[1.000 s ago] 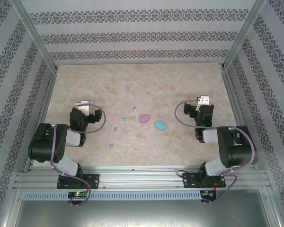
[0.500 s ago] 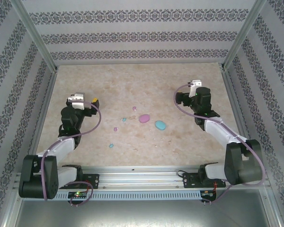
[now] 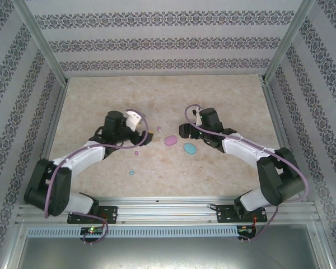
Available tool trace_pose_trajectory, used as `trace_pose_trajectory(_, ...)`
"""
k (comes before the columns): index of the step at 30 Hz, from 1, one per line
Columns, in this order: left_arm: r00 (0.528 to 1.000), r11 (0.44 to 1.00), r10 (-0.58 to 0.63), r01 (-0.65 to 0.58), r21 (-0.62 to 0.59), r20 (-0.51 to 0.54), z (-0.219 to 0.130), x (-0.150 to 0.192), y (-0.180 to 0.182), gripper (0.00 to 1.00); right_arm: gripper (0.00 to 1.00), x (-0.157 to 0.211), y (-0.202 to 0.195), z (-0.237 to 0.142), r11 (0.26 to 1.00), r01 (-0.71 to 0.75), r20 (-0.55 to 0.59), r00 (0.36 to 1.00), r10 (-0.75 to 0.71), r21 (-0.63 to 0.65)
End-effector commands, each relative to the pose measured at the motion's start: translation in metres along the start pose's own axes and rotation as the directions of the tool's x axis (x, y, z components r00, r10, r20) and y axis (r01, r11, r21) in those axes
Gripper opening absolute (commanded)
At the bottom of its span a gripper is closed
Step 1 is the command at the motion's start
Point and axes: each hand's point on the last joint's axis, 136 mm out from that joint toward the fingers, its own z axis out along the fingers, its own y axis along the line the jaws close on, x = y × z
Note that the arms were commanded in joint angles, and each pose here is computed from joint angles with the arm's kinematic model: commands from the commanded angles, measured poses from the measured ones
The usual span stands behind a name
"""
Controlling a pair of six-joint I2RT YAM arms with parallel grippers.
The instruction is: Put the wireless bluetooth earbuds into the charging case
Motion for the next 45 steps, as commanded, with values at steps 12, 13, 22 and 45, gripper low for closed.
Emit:
trace_pose_trajectory(12,0.940,0.960,0.205,-0.138,0.245,-0.273,0.071,0.039,-0.055,0.84,0.81,0.008,-0.089,-0.034,0.914,-0.398,0.033,0.918,0.396,0.082)
trace_pose_trajectory(13,0.936,0.959,0.209,-0.139,0.246,-0.284,0.074,0.039,-0.054,0.84,0.81,0.009,-0.091,-0.036,0.917,-0.389,0.034,0.921,0.388,0.090)
trace_pose_trajectory(22,0.890,0.936,0.275,-0.161,0.312,-0.365,0.094,0.052,-0.055,0.84,0.82,0.013,-0.090,-0.036,0.922,-0.377,0.009,0.926,0.378,0.085)
trace_pose_trajectory(45,0.849,0.920,0.306,-0.147,0.363,-0.431,0.120,0.076,-0.058,0.44,0.81,-0.002,-0.077,-0.039,0.923,-0.384,-0.006,0.923,0.384,0.031)
